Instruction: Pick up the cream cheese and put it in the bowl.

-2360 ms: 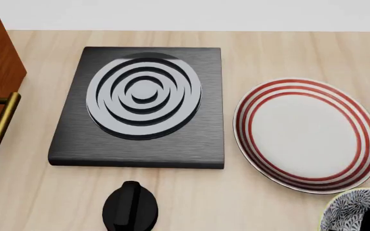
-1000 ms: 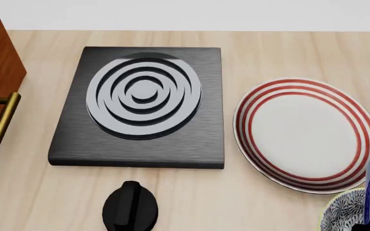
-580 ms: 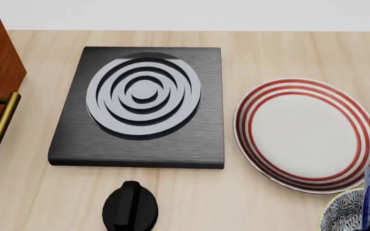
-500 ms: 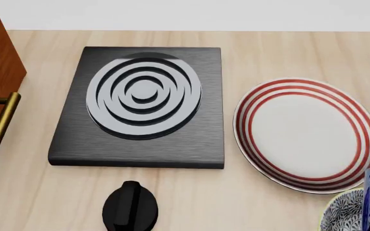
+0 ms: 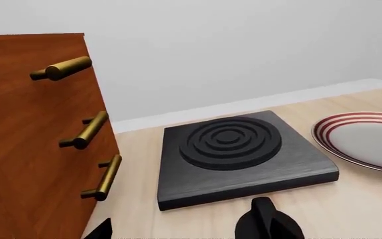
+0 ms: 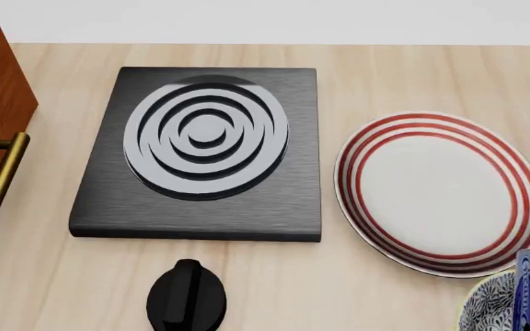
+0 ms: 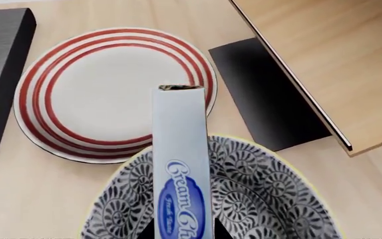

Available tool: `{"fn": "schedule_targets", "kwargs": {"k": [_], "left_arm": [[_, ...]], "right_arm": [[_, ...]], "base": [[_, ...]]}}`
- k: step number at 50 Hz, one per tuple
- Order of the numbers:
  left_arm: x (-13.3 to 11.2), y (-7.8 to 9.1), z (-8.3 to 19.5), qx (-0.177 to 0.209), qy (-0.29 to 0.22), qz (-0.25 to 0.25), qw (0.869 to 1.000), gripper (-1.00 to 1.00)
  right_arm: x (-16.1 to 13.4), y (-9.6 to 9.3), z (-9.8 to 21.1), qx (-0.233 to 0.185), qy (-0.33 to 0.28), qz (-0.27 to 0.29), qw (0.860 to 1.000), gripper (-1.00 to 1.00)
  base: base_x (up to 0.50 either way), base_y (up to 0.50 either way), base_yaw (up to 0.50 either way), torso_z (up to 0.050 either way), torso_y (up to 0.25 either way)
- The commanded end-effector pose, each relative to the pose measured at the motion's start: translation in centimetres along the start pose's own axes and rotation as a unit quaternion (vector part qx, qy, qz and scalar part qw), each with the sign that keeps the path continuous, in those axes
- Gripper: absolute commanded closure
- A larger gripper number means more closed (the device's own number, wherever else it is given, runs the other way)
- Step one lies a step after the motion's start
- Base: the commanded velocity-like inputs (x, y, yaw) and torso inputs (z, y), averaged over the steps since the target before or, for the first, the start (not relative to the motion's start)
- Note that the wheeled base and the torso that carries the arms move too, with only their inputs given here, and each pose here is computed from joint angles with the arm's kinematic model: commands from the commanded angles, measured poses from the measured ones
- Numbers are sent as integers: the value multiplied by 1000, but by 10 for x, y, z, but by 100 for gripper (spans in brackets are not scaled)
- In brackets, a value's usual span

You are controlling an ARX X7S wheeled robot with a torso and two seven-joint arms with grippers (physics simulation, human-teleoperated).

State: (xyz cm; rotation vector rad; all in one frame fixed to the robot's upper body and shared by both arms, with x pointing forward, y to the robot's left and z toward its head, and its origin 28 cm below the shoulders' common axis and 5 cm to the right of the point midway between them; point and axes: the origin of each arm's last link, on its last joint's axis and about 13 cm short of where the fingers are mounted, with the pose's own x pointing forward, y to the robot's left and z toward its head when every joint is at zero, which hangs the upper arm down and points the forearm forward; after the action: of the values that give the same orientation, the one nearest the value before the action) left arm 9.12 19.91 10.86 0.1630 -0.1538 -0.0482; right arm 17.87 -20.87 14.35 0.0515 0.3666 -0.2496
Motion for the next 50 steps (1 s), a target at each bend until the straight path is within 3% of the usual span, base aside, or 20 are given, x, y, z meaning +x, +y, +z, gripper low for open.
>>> {"fn": "schedule_targets", "kwargs": {"k": [1,43,46,50], "left_arm": [[0,0,2,-1,0,0,1000,-100],[0,1,3,-2,1,6,1000,-100],[-1,-1,-7,-1,1,7,1000,-100],[0,1,1,0,2,7,1000,-100]], "right_arm": [[2,-2,0,-6,-9,-3,1000,100],[12,0,-7,-9,0,6,1000,100],[14,-1,-8,-7,3,6,1000,100],[15,0,-9,-6,4,7,1000,100]], "base": [[0,0,0,0,0],[0,0,0,0,0],[0,0,0,0,0],[0,0,0,0,3]]}}
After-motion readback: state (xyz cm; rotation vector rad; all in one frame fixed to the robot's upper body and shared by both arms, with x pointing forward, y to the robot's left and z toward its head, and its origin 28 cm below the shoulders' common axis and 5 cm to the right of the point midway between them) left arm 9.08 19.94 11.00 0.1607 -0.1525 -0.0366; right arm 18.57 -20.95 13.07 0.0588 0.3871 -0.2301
